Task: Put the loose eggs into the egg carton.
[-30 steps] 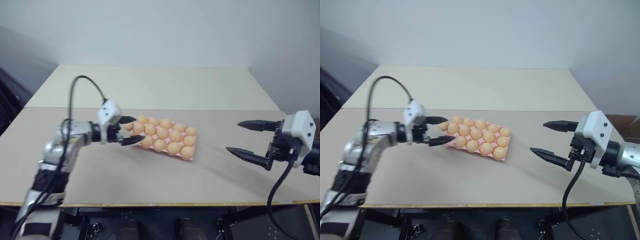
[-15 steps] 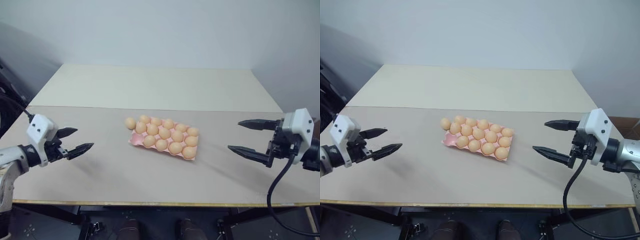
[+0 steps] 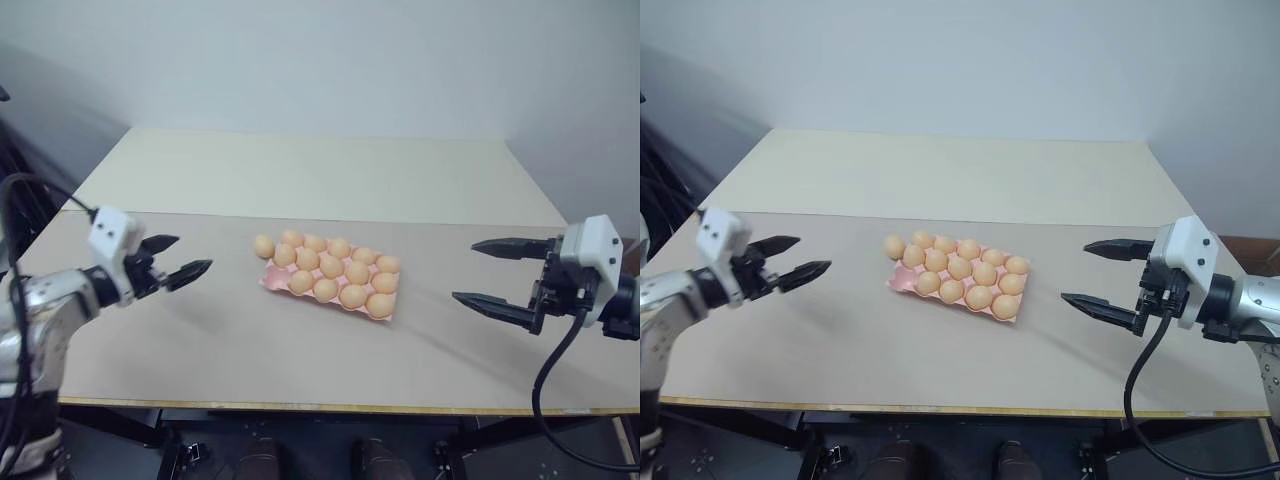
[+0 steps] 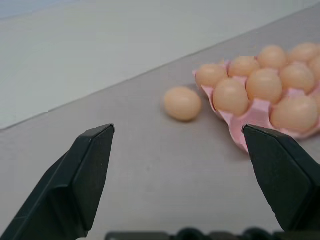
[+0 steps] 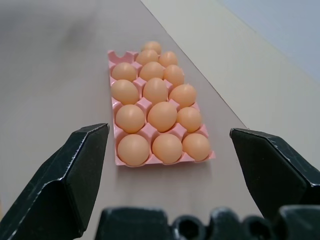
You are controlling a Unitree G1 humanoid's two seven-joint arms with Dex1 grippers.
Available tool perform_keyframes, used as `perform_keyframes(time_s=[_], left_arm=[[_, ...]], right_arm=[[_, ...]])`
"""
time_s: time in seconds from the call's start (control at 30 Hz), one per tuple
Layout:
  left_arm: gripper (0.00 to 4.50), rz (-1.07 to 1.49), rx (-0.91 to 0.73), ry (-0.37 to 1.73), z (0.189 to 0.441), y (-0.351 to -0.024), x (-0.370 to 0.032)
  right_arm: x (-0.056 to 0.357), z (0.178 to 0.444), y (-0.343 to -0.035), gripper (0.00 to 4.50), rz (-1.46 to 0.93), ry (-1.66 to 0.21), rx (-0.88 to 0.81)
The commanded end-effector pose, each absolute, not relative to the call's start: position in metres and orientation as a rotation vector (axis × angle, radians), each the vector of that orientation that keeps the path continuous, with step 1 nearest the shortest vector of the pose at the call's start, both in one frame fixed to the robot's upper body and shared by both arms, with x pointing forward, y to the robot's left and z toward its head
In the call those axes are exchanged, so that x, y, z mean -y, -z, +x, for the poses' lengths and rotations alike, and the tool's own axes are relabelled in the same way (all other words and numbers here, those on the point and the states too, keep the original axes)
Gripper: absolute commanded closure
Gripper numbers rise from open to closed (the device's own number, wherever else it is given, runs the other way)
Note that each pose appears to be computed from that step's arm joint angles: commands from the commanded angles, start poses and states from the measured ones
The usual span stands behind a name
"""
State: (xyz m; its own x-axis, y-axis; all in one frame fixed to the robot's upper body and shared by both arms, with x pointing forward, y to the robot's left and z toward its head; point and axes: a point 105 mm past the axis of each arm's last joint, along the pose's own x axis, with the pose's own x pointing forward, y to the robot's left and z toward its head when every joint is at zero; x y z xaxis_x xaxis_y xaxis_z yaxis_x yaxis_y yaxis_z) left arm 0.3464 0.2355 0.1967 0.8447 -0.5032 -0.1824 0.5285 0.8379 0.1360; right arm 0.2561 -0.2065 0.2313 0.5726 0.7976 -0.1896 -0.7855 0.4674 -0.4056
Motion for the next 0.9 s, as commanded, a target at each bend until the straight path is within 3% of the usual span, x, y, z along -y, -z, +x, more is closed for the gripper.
perform_keyframes(time_s=[0.03,0.27,0.4,0.57,0.9], left_arm=[[0.03,0.161,-0.16,0.468,0.375,-0.197,-0.223],[0.03,0.033,-0.26,0.309,0.431,-0.187,-0.186],[0.03,-0.035,-0.293,0.279,0.45,-0.187,-0.164],[0.03,-0.046,-0.371,0.246,0.455,-0.175,-0.145],[0.03,-0.079,-0.426,0.119,0.451,-0.164,-0.155]], right_arm=[[0.205,0.252,-0.243,0.0,-0.521,-0.957,0.071],[0.205,0.249,-0.246,0.0,-0.525,-0.94,0.078],[0.204,0.247,-0.247,0.0,-0.528,-0.937,0.081],[0.204,0.245,-0.249,0.0,-0.53,-0.932,0.082],[0.206,0.242,-0.247,0.0,-0.528,-0.923,0.073]])
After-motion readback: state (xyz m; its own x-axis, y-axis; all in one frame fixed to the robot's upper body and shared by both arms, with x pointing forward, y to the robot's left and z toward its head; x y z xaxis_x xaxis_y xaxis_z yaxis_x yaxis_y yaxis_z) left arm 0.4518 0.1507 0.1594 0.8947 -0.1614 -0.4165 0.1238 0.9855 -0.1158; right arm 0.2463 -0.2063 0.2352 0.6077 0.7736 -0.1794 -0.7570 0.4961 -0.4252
